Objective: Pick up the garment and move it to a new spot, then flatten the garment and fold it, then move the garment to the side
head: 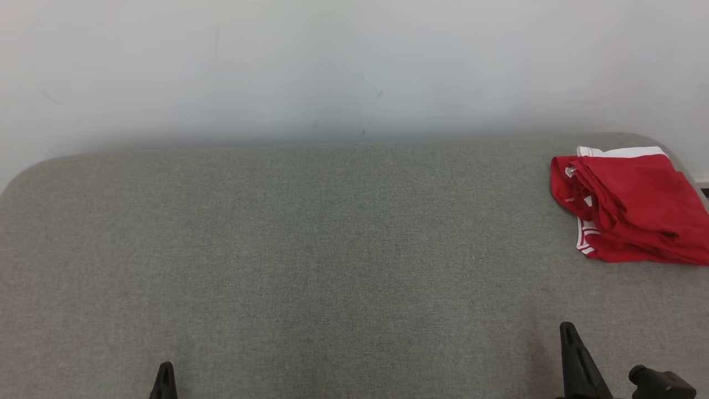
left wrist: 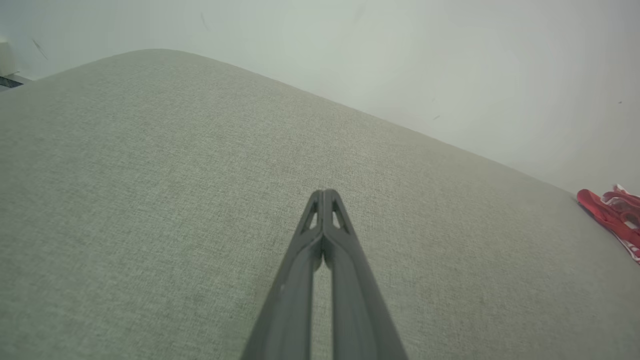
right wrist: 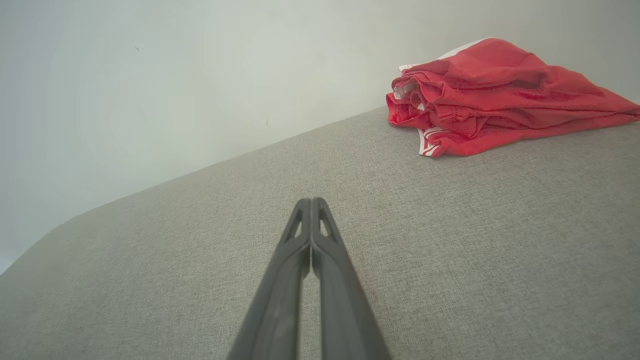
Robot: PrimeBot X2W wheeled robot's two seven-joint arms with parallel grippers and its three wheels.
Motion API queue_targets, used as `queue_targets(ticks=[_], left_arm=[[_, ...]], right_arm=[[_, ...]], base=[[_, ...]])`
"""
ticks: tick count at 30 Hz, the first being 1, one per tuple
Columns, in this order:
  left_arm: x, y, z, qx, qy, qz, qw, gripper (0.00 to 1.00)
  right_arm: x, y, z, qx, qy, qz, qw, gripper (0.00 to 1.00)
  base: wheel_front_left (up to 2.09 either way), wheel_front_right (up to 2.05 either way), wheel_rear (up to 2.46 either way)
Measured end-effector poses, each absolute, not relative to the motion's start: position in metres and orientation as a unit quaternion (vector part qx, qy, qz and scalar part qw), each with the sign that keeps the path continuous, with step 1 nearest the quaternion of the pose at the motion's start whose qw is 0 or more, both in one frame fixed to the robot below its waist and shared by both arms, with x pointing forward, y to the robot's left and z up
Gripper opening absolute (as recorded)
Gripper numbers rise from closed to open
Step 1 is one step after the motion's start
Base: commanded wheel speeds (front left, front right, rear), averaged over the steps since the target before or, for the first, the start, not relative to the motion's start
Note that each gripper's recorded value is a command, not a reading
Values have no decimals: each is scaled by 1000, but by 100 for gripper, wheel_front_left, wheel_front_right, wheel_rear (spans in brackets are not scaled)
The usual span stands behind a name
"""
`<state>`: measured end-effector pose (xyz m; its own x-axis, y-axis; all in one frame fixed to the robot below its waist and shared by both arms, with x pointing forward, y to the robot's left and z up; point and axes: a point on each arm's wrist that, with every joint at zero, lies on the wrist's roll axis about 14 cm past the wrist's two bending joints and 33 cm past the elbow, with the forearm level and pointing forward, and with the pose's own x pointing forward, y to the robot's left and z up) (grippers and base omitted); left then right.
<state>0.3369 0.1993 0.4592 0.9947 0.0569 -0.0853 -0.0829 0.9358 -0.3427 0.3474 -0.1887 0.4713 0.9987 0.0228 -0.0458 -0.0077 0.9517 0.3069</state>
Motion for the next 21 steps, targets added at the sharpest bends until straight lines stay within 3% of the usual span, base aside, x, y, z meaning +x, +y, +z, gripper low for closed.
queue_targets(ticks=[21], left_arm=[[349, 197, 465, -339, 35, 46, 939, 0]], right_arm=[[351, -206, 474, 320, 28, -32, 947, 0]], base=[[0, 0, 0]])
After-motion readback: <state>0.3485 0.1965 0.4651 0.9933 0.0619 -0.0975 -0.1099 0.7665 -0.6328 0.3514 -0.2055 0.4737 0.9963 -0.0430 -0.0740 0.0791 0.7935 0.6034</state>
